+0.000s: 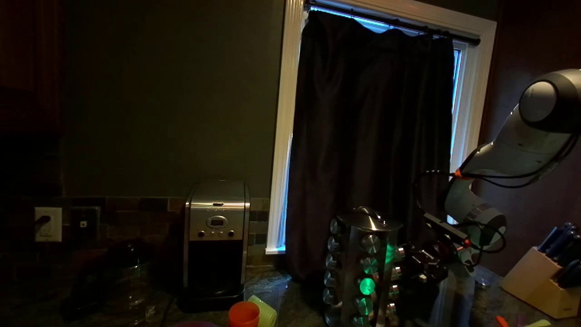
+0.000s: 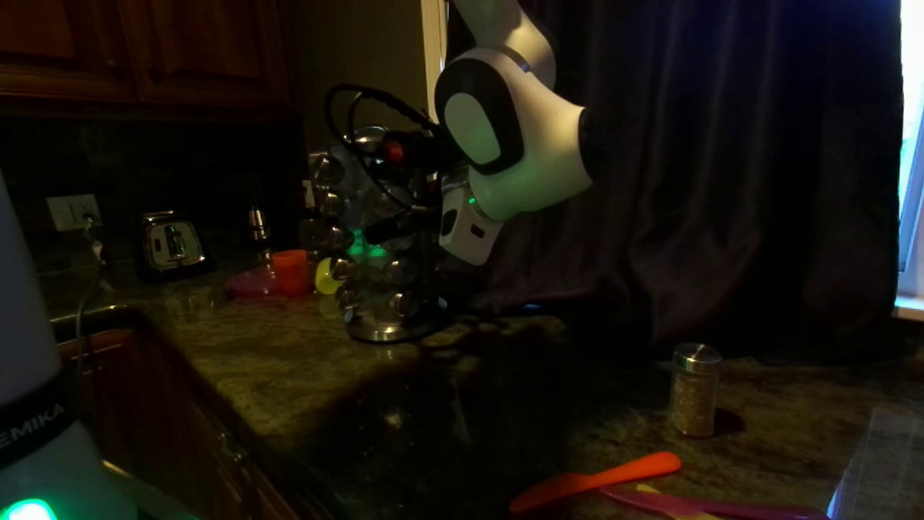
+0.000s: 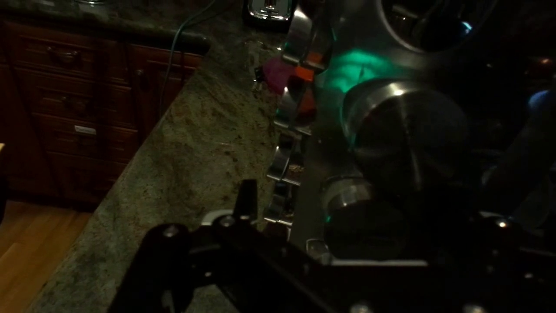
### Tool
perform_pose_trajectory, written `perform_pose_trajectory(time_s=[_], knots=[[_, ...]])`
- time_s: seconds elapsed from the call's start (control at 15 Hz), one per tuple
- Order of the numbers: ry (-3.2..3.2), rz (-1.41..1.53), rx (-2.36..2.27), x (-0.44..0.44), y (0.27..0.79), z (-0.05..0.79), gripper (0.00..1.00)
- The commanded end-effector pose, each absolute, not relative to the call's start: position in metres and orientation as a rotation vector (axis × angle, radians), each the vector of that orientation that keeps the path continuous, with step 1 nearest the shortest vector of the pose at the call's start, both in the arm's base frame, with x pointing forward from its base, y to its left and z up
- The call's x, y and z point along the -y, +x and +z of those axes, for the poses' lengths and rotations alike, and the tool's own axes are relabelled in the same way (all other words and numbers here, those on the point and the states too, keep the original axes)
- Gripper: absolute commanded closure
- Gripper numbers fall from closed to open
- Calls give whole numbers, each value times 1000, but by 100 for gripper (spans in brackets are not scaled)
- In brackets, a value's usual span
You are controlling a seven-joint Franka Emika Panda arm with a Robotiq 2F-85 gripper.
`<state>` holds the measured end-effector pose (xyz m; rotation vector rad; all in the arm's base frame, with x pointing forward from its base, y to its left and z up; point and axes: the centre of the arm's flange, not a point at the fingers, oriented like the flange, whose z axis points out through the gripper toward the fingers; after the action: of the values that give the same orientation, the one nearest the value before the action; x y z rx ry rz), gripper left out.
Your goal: Pull out the second bottle on the right from the top, and then place it on the table
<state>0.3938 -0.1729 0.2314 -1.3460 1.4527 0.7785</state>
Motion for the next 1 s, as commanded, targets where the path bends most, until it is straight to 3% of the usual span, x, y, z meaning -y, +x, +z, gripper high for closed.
perform_pose_trajectory(time_s=[0.0, 0.2, 0.27, 0.33, 0.4, 0.73, 0.93], knots=[[-1328, 762, -1470, 158, 397, 221, 20], [-1317, 761, -1472, 157, 398, 220, 37], [-1314, 759, -1473, 157, 398, 220, 46], [-1313, 760, -1472, 157, 398, 220, 45], [-1313, 760, -1473, 157, 397, 219, 52], [-1308, 760, -1485, 159, 398, 216, 31], [-1310, 737, -1488, 164, 399, 219, 38]])
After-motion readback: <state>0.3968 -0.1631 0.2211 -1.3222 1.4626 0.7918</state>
